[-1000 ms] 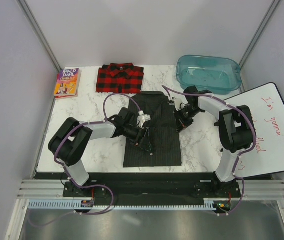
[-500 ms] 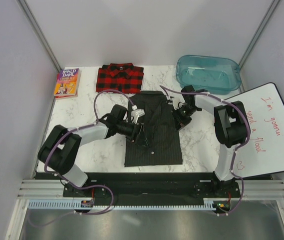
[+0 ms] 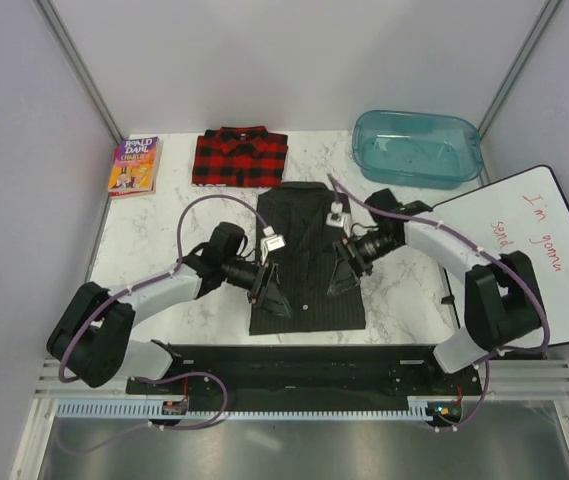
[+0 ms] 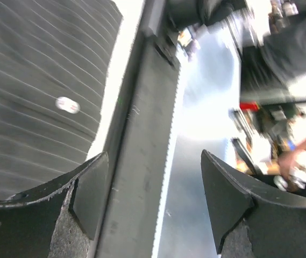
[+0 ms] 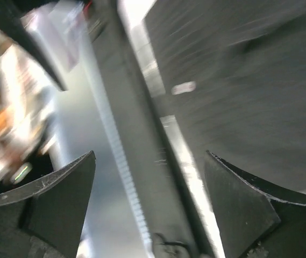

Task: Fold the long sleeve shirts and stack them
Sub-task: Fold the shirt

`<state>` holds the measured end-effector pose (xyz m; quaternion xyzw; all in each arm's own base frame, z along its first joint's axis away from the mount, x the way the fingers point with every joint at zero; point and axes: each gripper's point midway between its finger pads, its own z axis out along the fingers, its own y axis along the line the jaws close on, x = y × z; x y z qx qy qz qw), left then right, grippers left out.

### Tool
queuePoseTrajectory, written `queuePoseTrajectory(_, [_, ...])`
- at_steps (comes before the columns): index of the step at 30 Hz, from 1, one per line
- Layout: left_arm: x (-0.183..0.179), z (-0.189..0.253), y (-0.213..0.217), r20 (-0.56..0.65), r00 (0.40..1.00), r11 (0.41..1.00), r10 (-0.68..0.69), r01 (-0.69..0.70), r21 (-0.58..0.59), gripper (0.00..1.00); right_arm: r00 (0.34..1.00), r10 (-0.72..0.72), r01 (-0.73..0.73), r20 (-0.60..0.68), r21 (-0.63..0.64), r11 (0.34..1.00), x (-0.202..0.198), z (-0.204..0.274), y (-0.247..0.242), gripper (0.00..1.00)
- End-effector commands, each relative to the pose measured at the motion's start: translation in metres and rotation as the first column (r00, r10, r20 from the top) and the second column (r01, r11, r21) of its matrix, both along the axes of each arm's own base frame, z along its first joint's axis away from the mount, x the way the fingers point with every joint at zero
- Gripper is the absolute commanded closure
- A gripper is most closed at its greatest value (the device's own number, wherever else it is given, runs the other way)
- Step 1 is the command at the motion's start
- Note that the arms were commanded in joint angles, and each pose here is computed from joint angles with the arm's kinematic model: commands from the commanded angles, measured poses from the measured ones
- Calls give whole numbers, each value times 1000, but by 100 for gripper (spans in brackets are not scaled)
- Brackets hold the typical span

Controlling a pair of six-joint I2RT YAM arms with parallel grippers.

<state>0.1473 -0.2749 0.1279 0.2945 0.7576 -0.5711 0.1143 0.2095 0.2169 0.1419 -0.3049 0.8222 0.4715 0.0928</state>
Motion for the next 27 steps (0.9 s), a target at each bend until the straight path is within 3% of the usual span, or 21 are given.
queuePoseTrajectory(1, [-31, -6, -4, -108, 992, 998, -66, 63, -29, 24, 943, 212, -183, -257, 133, 974, -81, -24, 27, 15])
queuePoseTrajectory(4, [-27, -34, -4, -200, 980, 999, -18, 26, 38, 24, 893, 217, -199, -394, 88, 976, -92, -63, 24, 19])
queuePoseTrajectory(8, [-7, -81, 5, -269, 958, 983, 103, -56, 177, 24, 839, 97, -141, -536, -41, 989, -74, -113, 12, 20])
queuePoseTrajectory(12, [16, -117, 32, -329, 911, 938, 249, -143, 315, 24, 842, -62, -67, -536, -218, 974, -60, -145, -4, 20])
queuePoseTrajectory(14, [29, -115, 43, -348, 891, 935, 292, -189, 300, 24, 854, -73, -47, -515, -216, 975, -57, -142, -5, 20])
queuePoseTrajectory(16, [29, -94, 42, -347, 904, 959, 248, -179, 219, 23, 879, -31, -45, -476, -148, 988, -54, -118, 0, 22])
queuePoseTrajectory(19, [26, -40, 38, -162, 977, 989, 139, -129, 73, 20, 929, 86, -93, -360, 0, 996, -53, -63, 7, 23])
queuePoseTrajectory(22, [28, 1, 46, 107, 988, 989, 110, -119, 88, 18, 963, 123, -113, -238, 55, 992, -45, -18, 12, 25])
queuePoseTrajectory(23, [41, 6, 51, 191, 969, 973, 157, -186, 140, 18, 982, 115, -105, -149, 71, 992, -26, -5, 19, 26])
queuePoseTrajectory(24, [41, 17, 48, 337, 936, 976, 104, -161, 145, 19, 990, 89, -80, -113, 77, 994, -14, 0, 24, 29])
queuePoseTrajectory(25, [47, 22, 48, 408, 908, 968, 95, -181, 176, 19, 995, 23, -20, -92, 35, 999, 1, 3, 27, 32])
queuePoseTrajectory(26, [59, 28, 51, 474, 875, 950, 99, -225, 218, 19, 1000, -8, 6, 18, 67, 998, 26, 6, 37, 35])
queuePoseTrajectory(27, [54, 28, 42, 556, 831, 949, 5, -179, 258, 19, 998, -26, 22, 52, 70, 997, 37, 7, 41, 42])
